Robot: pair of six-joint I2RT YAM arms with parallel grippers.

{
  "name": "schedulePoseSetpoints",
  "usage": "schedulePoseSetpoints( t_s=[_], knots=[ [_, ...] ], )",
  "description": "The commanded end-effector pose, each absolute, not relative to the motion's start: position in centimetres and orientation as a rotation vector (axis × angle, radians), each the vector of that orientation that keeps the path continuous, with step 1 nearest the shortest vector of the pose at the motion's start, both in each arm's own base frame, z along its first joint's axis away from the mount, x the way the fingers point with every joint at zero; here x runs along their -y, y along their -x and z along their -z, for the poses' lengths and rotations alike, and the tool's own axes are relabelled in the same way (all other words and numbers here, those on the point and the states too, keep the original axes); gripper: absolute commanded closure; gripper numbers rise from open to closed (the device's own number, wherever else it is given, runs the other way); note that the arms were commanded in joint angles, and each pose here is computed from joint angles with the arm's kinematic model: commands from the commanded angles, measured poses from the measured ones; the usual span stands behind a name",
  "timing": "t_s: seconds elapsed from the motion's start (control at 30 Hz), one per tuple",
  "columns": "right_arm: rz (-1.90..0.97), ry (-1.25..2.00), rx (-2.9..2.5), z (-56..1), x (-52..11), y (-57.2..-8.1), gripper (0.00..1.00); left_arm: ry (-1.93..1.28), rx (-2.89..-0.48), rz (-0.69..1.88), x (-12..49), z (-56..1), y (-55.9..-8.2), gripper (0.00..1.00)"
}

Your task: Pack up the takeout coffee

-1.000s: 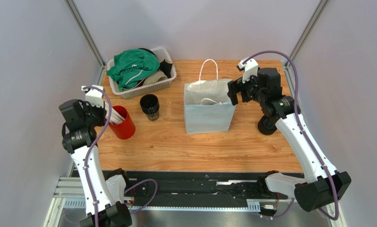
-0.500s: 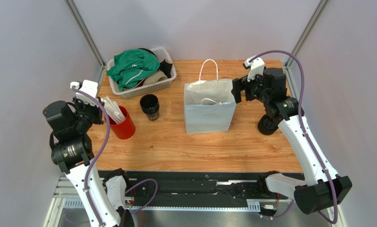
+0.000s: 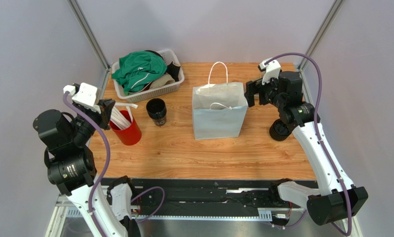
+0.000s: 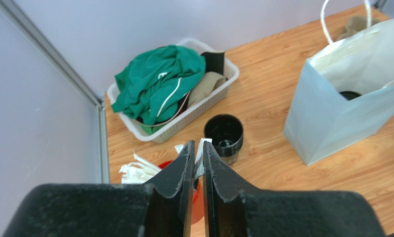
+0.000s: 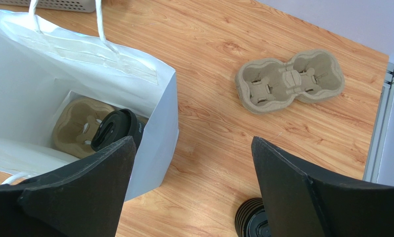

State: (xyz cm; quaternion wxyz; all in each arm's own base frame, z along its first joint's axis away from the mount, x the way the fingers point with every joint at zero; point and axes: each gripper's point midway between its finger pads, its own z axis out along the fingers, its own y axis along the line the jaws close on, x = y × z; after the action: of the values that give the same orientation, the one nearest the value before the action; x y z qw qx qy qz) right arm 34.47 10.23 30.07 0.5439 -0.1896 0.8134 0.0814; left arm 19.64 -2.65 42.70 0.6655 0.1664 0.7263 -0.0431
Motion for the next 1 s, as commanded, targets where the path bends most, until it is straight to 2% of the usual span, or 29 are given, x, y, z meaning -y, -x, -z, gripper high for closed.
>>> schedulePoseSetpoints(
  t_s=[0.0, 0.27, 0.67, 0.77, 0.83, 0.97],
  knots=[
    [-0.196, 0.389, -1.87, -31.6, -9.5, -35.1, 0.07, -0.418, -1.524, 0.222, 5.1, -46.3, -19.0, 0.84],
    [-0.186, 0.361, -1.851, -31.9, -8.8, -35.2, 0.01, -0.448, -1.45, 0.469, 7.3, -47.9, -19.9, 0.83],
    [-0.175, 0.311, -1.849, -32.0, -7.3, -35.5, 0.01, -0.531, -1.4, 0.68, 11.1, -48.4, -22.0, 0.85],
    [-0.17, 0.297, -1.839, -32.4, -6.7, -35.4, 0.01, -0.57, -1.403, 0.706, 12.7, -47.9, -23.0, 0.87],
    [-0.176, 0.287, -1.838, -32.5, -6.5, -35.3, 0.01, -0.6, -1.411, 0.686, 13.7, -47.5, -24.2, 0.93],
    [-0.176, 0.271, -1.836, -32.7, -5.8, -35.3, 0.01, -0.654, -1.383, 0.618, 15.1, -48.1, -25.5, 0.93]
  ],
)
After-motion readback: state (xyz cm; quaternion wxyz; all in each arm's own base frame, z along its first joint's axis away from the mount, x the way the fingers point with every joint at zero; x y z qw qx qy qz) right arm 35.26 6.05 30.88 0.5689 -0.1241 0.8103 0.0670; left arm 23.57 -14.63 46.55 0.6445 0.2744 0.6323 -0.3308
